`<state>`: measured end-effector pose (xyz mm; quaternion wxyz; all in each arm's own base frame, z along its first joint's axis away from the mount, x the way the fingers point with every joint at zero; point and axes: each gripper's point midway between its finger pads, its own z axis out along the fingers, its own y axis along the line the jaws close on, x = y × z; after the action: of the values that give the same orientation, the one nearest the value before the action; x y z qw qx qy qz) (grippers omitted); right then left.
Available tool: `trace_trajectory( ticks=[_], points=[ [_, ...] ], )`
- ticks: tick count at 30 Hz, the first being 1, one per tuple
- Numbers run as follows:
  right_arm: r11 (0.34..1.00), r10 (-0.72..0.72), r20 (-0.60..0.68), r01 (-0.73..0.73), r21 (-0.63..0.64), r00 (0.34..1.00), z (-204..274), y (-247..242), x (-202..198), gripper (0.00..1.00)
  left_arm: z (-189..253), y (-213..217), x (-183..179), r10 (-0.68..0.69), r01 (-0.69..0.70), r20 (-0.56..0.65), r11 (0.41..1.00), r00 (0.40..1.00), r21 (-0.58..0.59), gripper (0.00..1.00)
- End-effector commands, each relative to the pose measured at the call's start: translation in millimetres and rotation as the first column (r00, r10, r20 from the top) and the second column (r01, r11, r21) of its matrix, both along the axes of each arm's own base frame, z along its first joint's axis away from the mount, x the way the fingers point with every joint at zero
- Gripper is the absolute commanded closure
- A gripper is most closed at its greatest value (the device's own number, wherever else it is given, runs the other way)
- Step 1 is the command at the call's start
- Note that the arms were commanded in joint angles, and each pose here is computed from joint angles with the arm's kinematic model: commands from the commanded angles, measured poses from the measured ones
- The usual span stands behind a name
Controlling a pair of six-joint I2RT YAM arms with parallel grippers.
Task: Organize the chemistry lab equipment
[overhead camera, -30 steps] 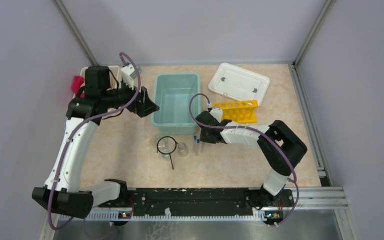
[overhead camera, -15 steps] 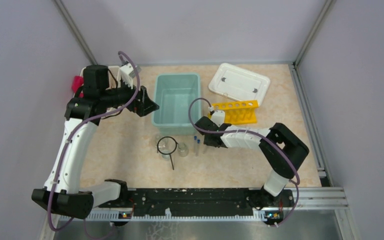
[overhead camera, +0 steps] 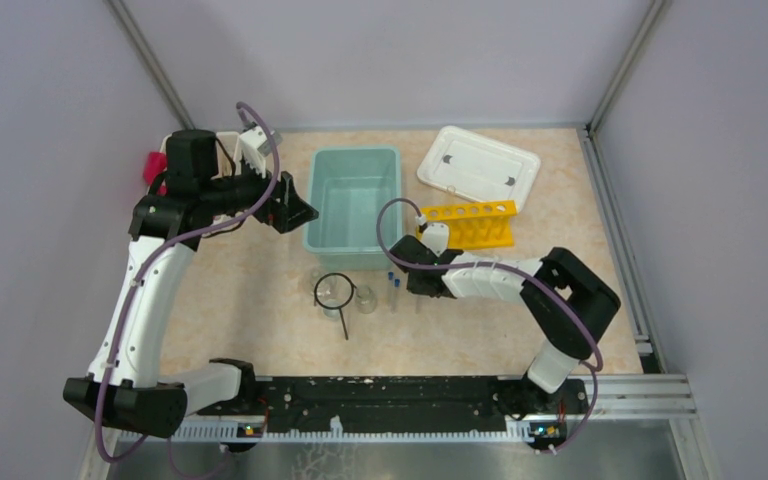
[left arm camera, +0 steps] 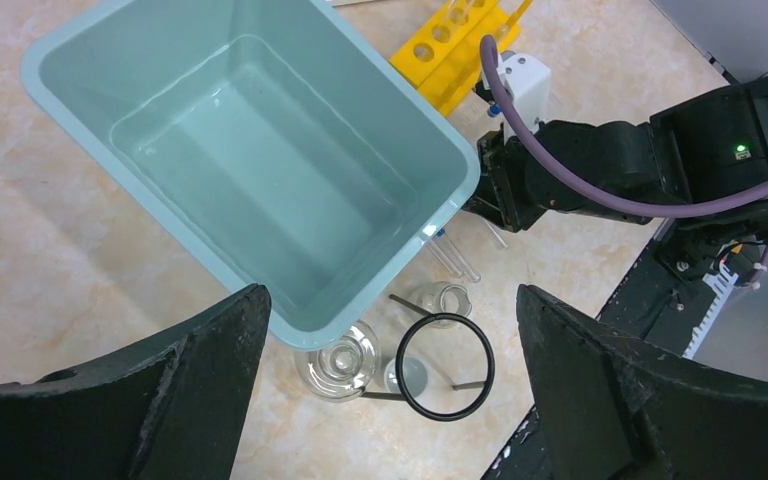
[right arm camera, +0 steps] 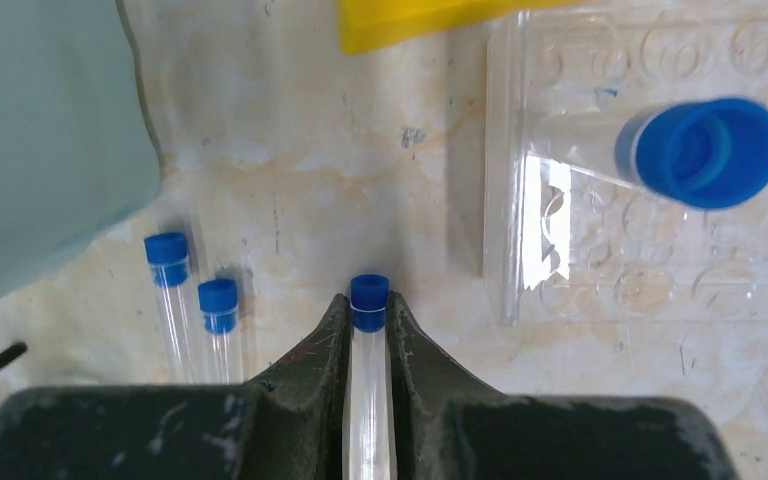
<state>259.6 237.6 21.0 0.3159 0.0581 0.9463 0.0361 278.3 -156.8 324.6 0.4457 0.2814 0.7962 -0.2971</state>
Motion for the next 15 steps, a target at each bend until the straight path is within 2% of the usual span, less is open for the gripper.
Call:
trace_trajectory(
  ticks=[1,4,10,15],
  points=[
    [0.998,0.034,0.012,-0.035,0.052,0.999,29.4,8.6,-7.0,1.0,16.5,0.0,-6.0,-0.021,0.021,0.044,1.0,0.999,-0.008,0.01],
    [0.991,0.037,0.062,-0.044,0.123,0.997,65.4,11.3,-7.1,1.0,15.6,-3.0,-9.5,-0.035,0.036,0.029,0.999,0.999,-0.027,0.01],
    [0.962,0.005,0.204,-0.061,0.267,0.979,153.1,13.4,-13.9,1.0,18.6,-20.9,-29.3,-0.116,0.113,-0.009,0.981,0.993,-0.16,0.01],
    [0.924,-0.041,0.344,-0.096,0.37,0.938,231.7,11.6,-20.2,1.0,18.5,-30.4,-41.2,-0.185,0.173,-0.035,0.958,0.982,-0.227,0.01]
  ],
)
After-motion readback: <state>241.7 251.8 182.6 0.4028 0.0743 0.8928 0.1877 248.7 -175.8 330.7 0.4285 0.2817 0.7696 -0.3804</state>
